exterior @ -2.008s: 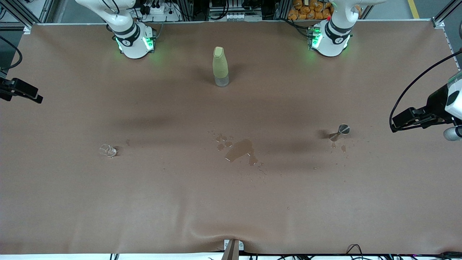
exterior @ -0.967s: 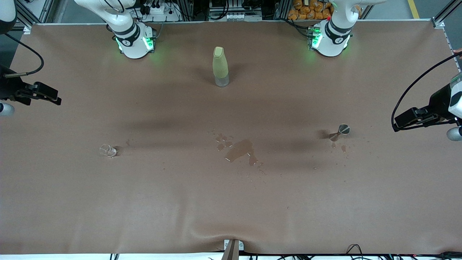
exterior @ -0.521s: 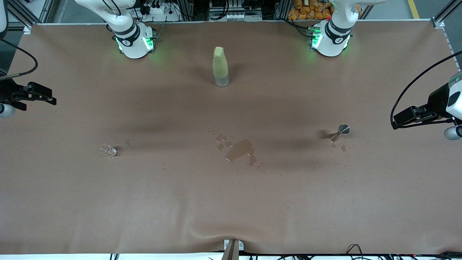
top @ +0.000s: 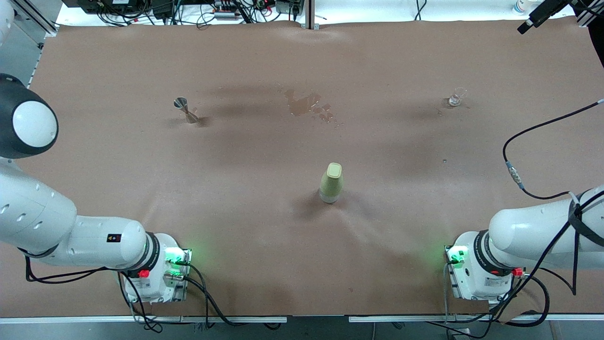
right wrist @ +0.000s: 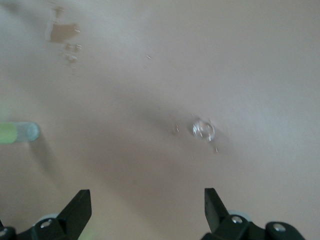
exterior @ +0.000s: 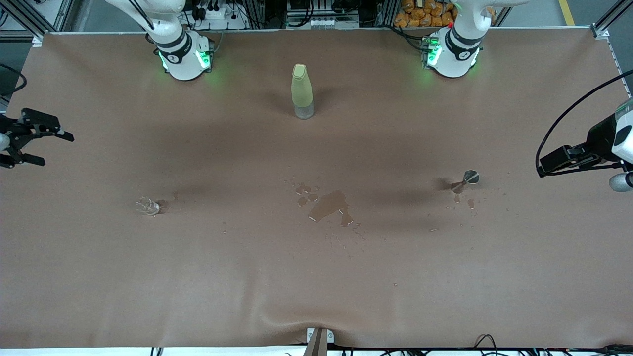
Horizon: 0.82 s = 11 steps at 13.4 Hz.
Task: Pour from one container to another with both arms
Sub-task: 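Move the right gripper toward the clear glass beaker, then grasp the glass beaker with the right gripper while the left gripper approaches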
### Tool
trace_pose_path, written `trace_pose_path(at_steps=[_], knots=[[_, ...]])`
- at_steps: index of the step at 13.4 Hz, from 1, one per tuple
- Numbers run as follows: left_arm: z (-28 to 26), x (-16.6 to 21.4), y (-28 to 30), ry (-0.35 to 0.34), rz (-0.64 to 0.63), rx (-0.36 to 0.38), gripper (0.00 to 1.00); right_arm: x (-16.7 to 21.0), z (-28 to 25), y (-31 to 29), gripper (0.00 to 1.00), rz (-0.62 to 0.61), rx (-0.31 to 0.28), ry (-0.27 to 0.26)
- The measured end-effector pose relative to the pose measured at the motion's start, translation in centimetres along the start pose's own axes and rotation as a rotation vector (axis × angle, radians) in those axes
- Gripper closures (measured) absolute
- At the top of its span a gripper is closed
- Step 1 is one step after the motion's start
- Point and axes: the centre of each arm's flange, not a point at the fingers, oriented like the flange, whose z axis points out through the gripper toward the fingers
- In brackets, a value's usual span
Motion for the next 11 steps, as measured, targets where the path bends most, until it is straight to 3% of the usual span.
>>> trace_pose_path(at_steps=[3,5,7,9,11], knots=[[0.0,0.0,0.0,0.000,0.001,0.000,0.00,-2.3,1.0,4.0,0.00,-0.076,0.025,0.049],[0.0,0.0,0.1,-0.001,0.001,0.000,0.00,-3.9,2.0,5.8,0.00,-0.089,0.079,0.073],[0.1,0.0,0.1,-0.002,0.002,0.000,0.00,-4.9,3.7,7.4,0.00,-0.171,0.166,0.150],[0.1,-0.1,0.2,-0.004,0.004,0.000,0.00,-6.0,6.9,10.1,0.00,-0.304,0.235,0.276],[0.2,-0.1,0.2,-0.006,0.004,0.001,0.00,-8.3,11.4,13.8,0.00,-0.392,0.287,0.359]])
